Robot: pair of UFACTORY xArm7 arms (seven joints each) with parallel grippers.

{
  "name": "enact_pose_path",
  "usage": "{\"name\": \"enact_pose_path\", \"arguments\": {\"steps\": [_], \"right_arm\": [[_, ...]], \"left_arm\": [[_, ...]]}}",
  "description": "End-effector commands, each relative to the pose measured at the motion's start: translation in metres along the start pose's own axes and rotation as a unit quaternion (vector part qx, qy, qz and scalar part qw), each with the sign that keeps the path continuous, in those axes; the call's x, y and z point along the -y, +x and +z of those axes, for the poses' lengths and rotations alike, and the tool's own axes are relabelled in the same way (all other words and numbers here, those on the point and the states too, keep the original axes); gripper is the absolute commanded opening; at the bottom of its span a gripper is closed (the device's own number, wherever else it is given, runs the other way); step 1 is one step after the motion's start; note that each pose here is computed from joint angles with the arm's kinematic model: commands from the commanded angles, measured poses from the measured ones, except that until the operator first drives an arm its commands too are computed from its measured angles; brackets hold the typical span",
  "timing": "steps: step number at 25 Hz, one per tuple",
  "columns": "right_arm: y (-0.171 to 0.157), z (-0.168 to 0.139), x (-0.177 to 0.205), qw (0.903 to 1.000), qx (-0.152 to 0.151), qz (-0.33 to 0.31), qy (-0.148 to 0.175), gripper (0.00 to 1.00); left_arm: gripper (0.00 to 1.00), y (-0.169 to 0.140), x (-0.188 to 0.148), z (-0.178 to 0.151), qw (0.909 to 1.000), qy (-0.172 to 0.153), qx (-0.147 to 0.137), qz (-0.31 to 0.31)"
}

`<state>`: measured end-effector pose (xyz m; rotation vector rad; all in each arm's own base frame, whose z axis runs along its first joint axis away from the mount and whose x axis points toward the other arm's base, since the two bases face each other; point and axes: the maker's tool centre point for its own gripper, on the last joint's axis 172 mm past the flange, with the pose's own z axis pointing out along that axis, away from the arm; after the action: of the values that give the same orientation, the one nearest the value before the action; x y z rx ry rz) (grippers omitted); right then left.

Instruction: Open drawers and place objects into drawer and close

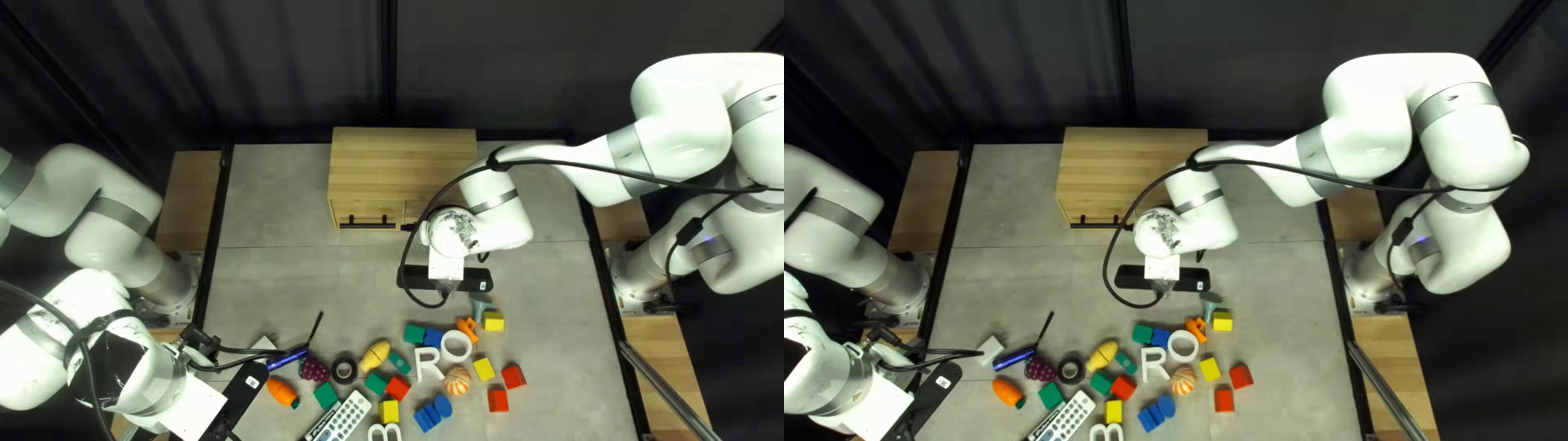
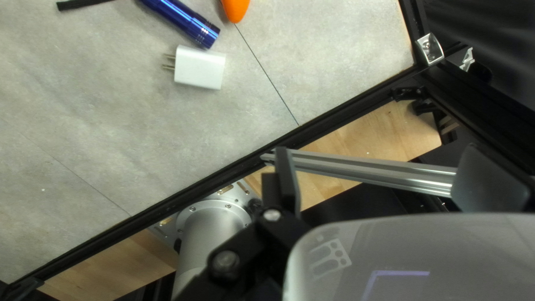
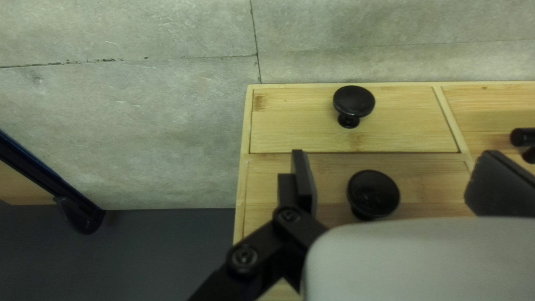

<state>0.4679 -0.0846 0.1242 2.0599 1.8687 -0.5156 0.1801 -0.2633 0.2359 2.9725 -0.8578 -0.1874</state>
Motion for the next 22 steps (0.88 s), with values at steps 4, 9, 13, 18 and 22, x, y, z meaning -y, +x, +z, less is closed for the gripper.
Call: {"name": "enact_pose_path", "arguments": {"steps": [4,9,13,18,22], "right_arm": [[-0.0042,0.0023,-0.0017,1.0,0.001,0.0,-0.004,0.95],[-0.0067,0.0031,-0.0037,1.0,0.003,-0.001,-0.005,0.98],[-0.0074,0.0043,-0.0048,1.0,0.004,-0.002,-0.005,0.86],[-0.0085,0.0067,-0.0061,1.0,0.005,-0.003,-0.005,0.66],[-0.0101,0.0075,-0.006,1.0,0.005,-0.003,-0.005,0.91]], "left_arm": [[1.0,0.0,0.0,0.0,1.0,0.0,0.0,0.0],[1.0,0.0,0.0,0.0,1.0,0.0,0.0,0.0],[1.0,0.0,0.0,0.0,1.0,0.0,0.0,0.0],[1.0,0.0,0.0,0.0,1.0,0.0,0.0,0.0],[1.0,0.0,0.0,0.0,1.0,0.0,0.0,0.0]]}}
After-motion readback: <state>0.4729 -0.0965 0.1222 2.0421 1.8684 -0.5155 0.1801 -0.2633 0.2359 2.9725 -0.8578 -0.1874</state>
